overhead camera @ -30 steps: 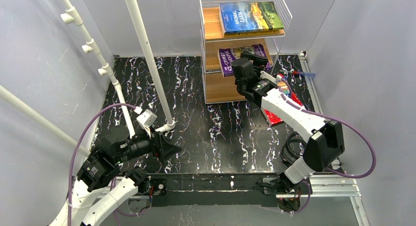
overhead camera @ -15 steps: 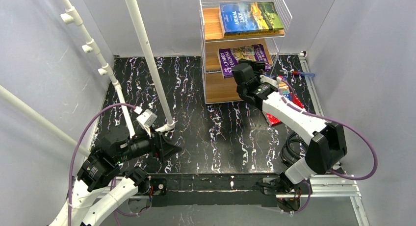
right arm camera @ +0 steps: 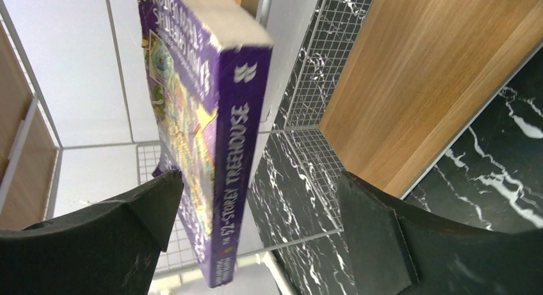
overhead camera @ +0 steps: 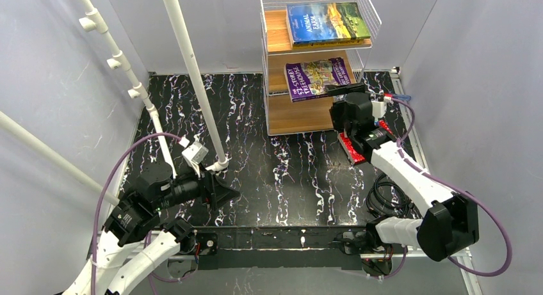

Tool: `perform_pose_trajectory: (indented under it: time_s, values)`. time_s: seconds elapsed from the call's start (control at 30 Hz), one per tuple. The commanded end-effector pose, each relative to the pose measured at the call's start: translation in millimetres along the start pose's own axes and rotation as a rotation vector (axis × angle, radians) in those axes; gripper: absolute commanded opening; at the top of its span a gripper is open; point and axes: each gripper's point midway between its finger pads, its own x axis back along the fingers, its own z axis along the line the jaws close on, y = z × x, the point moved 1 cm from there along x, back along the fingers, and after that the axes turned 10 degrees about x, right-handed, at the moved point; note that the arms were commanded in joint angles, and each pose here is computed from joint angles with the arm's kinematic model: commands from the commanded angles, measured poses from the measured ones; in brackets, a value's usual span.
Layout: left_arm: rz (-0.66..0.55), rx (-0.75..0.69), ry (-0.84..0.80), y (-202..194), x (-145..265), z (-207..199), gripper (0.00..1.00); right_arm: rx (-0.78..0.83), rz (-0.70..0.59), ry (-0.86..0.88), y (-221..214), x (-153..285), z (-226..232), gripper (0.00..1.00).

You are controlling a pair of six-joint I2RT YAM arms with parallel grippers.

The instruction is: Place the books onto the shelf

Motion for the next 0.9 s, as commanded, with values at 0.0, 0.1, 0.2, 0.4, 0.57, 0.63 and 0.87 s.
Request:
perform_pose_trajectory:
  time_s: [0.0,0.1,0.2,0.4,0.57,0.63,0.87]
  values:
    - [0.012,-0.022,-0.025,0.5,-4.2,-2.9,0.63,0.082,0.128,0.239,0.6,5.1,29.2,0.99]
    - [0.017,-0.023,-0.029,1.7,-6.0,-3.9,0.63,0.099,0.156,0.302,2.6,6.6,31.7,0.97]
    - [0.016,-0.024,-0.031,3.3,-6.9,-4.8,0.64,0.115,0.184,0.323,-0.4,8.7,28.6,0.94]
    - [0.03,-0.023,-0.029,2.9,-11.3,-3.3,0.64,0.078,0.215,0.388,-6.1,13.3,31.5,0.79]
    - [0.029,-0.023,-0.027,2.1,-11.7,-2.1,0.63,0.039,0.225,0.401,-7.7,16.8,27.5,0.62]
    - [0.031,-0.023,-0.028,1.3,-11.9,-1.8,0.64,0.033,0.218,0.407,-6.1,18.7,27.5,0.56]
    - [0.033,-0.018,-0.027,0.9,-12.6,-1.4,0.64,-0.001,0.19,0.421,-1.6,14.1,27.2,0.56]
